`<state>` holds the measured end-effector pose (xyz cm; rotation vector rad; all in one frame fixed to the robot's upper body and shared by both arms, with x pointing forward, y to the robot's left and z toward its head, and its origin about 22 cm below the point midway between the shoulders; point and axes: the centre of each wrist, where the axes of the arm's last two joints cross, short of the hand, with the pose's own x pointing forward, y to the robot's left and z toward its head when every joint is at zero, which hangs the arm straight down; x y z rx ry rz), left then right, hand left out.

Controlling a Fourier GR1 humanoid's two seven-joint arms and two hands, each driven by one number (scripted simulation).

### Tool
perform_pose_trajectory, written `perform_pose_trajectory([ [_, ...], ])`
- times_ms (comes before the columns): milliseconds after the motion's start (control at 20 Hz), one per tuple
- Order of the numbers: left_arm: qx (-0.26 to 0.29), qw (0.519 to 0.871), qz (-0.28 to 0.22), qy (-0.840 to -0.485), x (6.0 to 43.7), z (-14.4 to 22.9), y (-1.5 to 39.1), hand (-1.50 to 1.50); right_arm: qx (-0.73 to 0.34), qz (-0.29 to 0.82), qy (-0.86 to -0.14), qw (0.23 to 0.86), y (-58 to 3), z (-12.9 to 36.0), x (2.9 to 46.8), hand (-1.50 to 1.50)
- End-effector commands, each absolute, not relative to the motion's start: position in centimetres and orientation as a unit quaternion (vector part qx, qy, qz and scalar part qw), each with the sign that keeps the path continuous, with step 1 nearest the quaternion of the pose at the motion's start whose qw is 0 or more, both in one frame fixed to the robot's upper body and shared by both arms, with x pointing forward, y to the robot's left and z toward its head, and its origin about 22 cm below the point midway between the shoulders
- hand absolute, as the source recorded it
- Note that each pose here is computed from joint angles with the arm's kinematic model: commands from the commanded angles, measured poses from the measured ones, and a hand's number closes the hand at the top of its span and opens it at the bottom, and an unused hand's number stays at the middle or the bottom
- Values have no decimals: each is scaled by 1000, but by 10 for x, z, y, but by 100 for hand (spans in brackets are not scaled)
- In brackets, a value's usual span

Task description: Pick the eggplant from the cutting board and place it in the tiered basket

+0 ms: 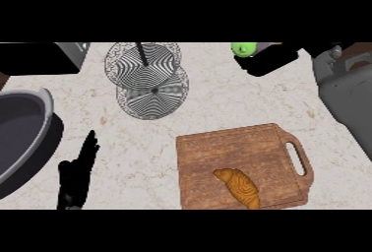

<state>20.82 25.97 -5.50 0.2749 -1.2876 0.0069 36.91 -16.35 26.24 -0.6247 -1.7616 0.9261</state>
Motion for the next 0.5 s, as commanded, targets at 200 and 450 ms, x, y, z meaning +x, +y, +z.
perform_pose_trajectory([
  [200, 114, 791, -8, -602, 226, -50, 245, 0, -273, 352, -737, 508, -132, 309, 348, 150],
  [450, 113, 787, -13, -606, 212, -52, 257, 0, -284, 350, -718, 531, -119, 327, 381, 150],
])
